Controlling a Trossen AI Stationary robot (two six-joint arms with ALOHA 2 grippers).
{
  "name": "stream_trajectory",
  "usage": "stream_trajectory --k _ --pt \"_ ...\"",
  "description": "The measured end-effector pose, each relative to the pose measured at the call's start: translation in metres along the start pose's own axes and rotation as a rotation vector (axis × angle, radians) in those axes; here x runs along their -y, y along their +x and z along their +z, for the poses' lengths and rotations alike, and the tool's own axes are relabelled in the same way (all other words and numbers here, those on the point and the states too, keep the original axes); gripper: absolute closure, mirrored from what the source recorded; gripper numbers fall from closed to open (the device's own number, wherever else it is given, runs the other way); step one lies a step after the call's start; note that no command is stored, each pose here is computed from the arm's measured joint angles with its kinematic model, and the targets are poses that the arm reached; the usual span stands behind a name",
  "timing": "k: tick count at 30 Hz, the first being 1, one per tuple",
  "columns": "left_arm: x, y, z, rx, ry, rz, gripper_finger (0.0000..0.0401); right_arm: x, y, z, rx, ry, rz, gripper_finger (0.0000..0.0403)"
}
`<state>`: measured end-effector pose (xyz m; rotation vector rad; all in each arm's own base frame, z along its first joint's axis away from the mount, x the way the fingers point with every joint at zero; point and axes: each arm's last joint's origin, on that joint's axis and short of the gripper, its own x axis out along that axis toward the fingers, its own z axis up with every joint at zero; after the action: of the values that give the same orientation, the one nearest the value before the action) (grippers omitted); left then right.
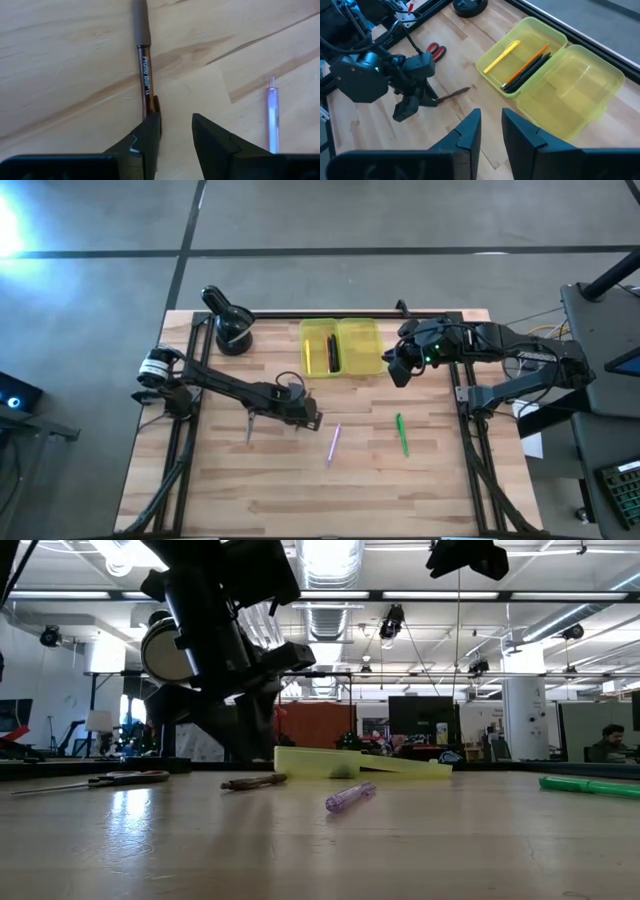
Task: Pick & place school supplies into a supply box
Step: Put the brown pen into the yellow supply box
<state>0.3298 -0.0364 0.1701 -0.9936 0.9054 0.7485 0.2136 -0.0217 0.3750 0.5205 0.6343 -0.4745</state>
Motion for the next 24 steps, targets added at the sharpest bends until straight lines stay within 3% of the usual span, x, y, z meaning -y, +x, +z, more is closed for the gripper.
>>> stream_trajectory --k 10,24 --pt "-0.011 0.007 -0.004 -0.024 0.006 0.032 0.0302 0.0 -0.001 0.0 0.003 0.028 0.002 0.0334" --pt "-0.005 0.007 -0.003 -0.005 -0.001 -0.039 0.0302 0.001 -0.004 0.0 0.009 0.032 0.007 0.0332"
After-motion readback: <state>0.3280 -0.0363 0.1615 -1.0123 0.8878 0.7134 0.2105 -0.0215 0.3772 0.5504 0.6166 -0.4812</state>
